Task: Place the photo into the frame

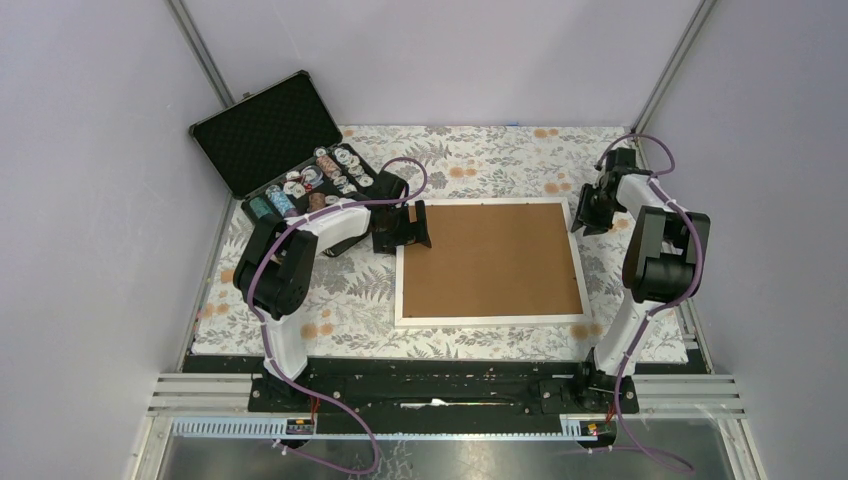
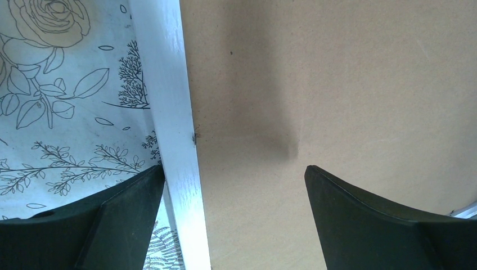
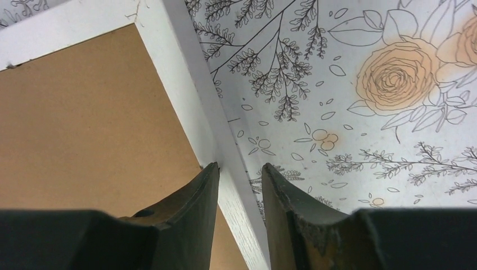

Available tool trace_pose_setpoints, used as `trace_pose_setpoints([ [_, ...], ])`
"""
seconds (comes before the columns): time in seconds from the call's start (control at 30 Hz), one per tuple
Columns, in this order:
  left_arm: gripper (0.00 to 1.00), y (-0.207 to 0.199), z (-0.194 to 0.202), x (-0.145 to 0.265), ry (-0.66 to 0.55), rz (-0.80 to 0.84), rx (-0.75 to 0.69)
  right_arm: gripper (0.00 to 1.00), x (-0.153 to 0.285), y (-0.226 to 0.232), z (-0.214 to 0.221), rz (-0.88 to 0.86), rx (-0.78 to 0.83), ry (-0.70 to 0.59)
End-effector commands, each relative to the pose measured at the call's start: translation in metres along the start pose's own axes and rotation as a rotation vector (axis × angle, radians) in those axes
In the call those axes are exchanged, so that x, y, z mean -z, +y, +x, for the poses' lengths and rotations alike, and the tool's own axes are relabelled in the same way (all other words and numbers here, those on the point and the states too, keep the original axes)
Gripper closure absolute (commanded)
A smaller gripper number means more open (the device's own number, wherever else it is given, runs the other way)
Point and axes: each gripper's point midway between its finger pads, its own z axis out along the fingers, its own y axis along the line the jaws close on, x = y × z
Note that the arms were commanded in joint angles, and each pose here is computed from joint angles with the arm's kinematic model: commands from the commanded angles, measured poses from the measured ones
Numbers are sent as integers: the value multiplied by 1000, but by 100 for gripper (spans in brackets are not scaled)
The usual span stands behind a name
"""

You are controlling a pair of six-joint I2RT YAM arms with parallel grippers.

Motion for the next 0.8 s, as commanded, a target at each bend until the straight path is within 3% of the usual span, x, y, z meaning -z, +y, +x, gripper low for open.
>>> trace_pose_setpoints([
  [0.0, 1, -19, -2, 1, 8, 71, 4, 59, -1, 5, -5, -21, 26, 5],
  [0.77, 1, -20, 0, -1, 22, 90, 20, 56, -26, 23, 26, -56, 91, 101],
])
